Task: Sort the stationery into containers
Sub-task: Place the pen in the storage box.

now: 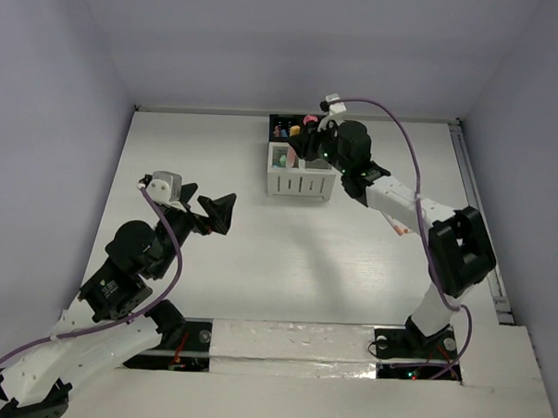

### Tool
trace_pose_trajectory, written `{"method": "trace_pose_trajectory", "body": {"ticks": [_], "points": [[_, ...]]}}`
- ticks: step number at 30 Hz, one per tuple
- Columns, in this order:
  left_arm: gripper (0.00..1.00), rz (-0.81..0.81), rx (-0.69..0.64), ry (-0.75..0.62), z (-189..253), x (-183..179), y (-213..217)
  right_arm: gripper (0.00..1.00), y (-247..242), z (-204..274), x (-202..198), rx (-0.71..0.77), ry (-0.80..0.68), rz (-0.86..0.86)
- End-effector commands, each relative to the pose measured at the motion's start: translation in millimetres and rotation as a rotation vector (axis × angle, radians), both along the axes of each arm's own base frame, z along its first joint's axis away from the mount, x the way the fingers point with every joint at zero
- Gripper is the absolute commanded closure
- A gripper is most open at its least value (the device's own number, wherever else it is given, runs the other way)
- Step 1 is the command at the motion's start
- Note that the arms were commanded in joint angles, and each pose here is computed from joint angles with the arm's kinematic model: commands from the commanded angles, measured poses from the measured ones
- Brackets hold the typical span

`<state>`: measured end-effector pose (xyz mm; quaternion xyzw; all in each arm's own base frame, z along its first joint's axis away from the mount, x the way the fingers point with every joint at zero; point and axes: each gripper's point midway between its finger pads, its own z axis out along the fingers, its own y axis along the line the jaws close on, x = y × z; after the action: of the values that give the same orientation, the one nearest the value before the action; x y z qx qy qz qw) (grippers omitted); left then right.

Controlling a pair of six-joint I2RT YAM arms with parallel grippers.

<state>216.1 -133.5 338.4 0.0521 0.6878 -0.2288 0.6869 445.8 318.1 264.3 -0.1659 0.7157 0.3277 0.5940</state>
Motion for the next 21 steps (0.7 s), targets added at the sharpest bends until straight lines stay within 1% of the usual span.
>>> {"method": "trace_pose_trajectory", "body": {"ticks": [1,7,14,17,20,21], "points": [[0.01,0.018,-0.014,-0.02,6,4,2,1.0,14,56,16,0.094,-0.187,-0.037],[0.01,0.021,-0.011,-0.02,6,5,2,1.0,14,29,29,0.042,-0.182,-0.071],[0.01,0.019,-0.011,-0.02,6,5,2,0.98,20,12,33,-0.022,-0.19,-0.087],[0.01,0.018,-0.01,-0.019,5,5,1,0.95,17,7,39,-0.052,-0.19,-0.11],[0.01,0.025,-0.011,-0.02,6,6,3,0.9,20,-1,40,-0.078,-0.186,-0.117],[0.01,0.027,-0.012,-0.019,5,6,3,0.85,19,-4,41,-0.083,-0.184,-0.121]]}}
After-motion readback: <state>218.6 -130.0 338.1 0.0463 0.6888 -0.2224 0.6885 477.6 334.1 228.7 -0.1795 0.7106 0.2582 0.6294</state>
